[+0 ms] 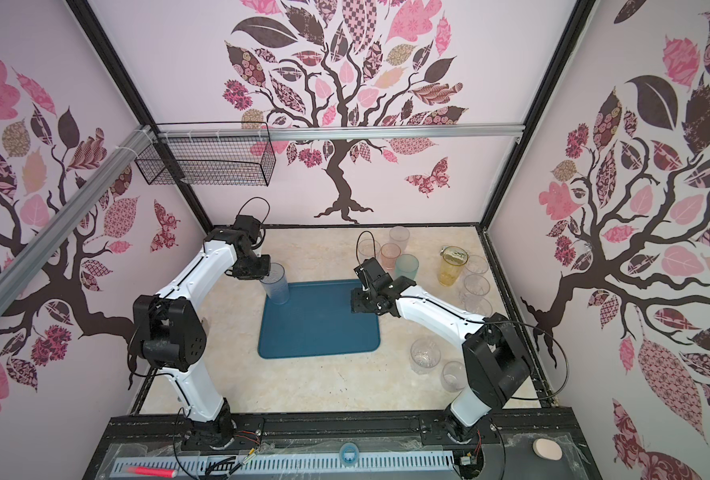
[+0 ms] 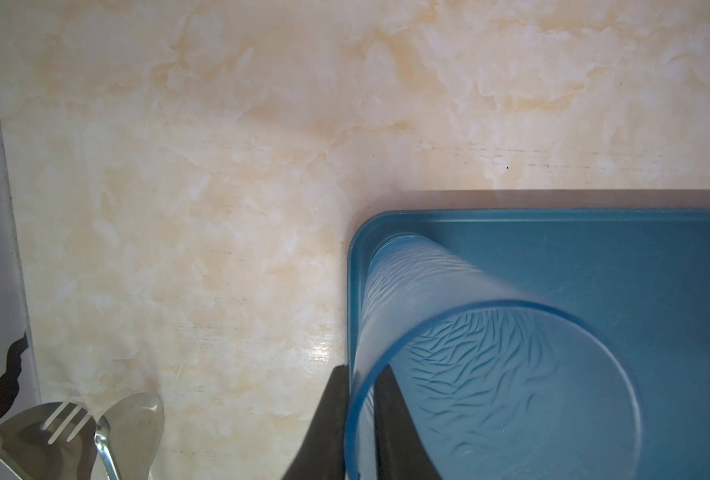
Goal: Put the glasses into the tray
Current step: 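Set the light-blue glass on the tray corner, open left gripper, while right reaches toward glasses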
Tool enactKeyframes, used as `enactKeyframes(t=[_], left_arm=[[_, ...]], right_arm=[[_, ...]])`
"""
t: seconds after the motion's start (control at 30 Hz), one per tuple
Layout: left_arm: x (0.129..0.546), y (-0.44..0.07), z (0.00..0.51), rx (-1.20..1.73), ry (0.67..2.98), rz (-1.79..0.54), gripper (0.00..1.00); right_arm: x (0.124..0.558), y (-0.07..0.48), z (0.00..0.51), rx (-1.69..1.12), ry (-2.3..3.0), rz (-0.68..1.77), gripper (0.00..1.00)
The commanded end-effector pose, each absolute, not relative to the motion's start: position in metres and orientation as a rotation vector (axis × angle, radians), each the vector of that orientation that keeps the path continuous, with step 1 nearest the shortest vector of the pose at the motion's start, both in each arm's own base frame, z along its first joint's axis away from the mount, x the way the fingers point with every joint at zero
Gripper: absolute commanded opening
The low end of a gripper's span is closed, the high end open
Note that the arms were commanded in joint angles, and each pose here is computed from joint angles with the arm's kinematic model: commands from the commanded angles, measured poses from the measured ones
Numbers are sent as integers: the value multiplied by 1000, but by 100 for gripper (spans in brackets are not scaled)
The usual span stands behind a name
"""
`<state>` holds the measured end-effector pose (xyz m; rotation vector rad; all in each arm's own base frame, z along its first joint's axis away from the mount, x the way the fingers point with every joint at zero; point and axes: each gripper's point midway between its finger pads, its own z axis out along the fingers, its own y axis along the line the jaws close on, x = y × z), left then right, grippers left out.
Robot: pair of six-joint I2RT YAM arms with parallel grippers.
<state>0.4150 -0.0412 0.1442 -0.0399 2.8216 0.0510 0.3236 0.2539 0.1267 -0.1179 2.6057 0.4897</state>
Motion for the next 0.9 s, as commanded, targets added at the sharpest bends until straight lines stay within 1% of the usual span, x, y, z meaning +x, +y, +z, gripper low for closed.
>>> enactKeyframes(t=[0.0, 0.1, 0.17, 0.3, 0.47, 0.53, 0.6, 0.73, 0.87], left_arm=[[425, -43, 165, -50, 2764, 30, 22], [426, -44, 173, -63, 2741, 10, 28], [425, -43, 180, -68, 2726, 5, 30], [424, -41, 202, -86, 2667, -10, 32], [419, -33, 247, -100, 2559, 26, 35], [414, -34, 262, -93, 2522, 6, 35], [408, -44, 274, -59, 2488, -31, 35], [393, -80, 295, 72, 2407, -66, 36], [374, -123, 306, 162, 2330, -203, 37]], right_arm=[[323, 253, 137, -116, 2594, 493, 58], [323, 253, 138, -116, 2592, 490, 58], [323, 252, 140, -119, 2592, 485, 58], [323, 252, 143, -120, 2590, 481, 58], [324, 251, 142, -118, 2591, 467, 59], [324, 251, 143, -123, 2591, 466, 60], [326, 251, 147, -130, 2590, 456, 64], [329, 240, 154, -125, 2573, 379, 74], [336, 226, 165, -103, 2542, 301, 79]])
